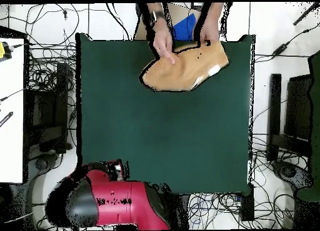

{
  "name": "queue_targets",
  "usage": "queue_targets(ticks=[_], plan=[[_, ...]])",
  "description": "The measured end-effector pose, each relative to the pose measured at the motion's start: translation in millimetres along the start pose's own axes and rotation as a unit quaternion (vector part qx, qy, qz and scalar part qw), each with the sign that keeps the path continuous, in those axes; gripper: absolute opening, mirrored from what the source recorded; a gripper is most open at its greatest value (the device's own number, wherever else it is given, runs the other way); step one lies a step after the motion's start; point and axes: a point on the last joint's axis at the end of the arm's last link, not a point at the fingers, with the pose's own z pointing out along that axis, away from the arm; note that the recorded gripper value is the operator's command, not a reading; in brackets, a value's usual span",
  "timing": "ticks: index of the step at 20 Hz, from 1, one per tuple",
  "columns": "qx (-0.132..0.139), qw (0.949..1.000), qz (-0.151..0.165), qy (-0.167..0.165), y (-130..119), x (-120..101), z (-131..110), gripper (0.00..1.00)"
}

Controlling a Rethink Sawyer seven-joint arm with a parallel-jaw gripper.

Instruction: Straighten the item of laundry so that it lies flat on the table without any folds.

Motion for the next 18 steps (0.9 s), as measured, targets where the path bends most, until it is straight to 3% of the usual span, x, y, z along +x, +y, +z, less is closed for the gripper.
queue_targets(ticks=[12, 18], plan=[[-0.001, 0.9999, -0.004, 0.009, 4, 3, 9, 1.00], [0.003, 1.0000, -0.001, -0.007, -1, -6, 18, 1.00]])
